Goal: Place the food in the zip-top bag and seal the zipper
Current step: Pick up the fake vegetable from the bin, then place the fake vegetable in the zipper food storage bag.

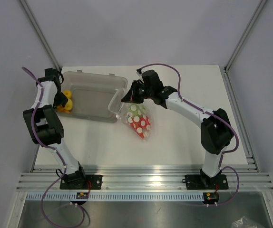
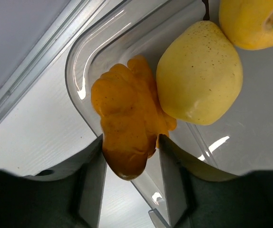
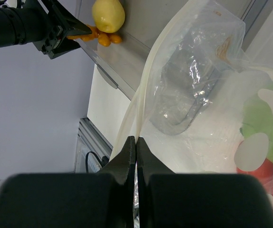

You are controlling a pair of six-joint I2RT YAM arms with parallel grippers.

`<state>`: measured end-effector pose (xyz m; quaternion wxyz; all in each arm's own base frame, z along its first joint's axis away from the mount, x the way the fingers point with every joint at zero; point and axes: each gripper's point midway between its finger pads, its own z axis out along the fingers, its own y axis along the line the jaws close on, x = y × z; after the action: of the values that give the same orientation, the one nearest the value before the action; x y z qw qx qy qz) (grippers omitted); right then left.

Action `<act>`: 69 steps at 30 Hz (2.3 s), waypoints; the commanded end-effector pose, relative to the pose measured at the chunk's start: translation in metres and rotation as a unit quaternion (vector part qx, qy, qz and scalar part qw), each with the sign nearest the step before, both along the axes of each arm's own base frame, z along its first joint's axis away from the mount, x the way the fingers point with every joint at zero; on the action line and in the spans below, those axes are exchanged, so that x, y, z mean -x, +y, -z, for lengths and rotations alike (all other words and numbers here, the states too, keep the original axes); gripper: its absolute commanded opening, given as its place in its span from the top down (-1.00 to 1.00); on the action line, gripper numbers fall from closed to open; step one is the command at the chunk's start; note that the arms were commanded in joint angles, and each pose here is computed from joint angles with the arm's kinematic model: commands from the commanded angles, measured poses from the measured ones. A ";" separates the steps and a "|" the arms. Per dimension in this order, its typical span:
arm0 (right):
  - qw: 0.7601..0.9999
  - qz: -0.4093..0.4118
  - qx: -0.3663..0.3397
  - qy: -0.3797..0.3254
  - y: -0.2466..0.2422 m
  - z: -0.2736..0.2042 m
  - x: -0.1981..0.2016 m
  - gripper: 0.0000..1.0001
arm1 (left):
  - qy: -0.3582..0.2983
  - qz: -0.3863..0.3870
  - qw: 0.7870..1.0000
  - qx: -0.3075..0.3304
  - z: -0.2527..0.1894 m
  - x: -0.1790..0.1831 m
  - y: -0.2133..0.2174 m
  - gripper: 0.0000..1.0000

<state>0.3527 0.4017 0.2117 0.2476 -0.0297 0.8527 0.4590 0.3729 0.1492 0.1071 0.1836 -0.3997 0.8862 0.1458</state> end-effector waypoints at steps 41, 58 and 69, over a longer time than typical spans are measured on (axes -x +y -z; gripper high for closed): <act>0.999 0.029 -0.012 -0.035 -0.009 -0.039 -0.008 1.00 | -0.360 0.318 0.868 0.126 -0.233 -0.019 -0.193 1.00; 0.997 0.005 -0.069 -0.044 -0.003 -0.061 0.005 1.00 | -0.294 0.406 0.814 0.294 -0.149 0.024 -0.290 1.00; 0.997 0.013 -0.061 -0.053 -0.009 -0.066 0.008 1.00 | -0.210 0.490 0.761 0.370 -0.116 0.057 -0.326 1.00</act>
<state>0.3465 0.3968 0.2371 0.2616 -0.0162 0.8368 0.4806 0.3255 -0.1653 0.2154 0.2683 -0.0222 0.8934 -0.3596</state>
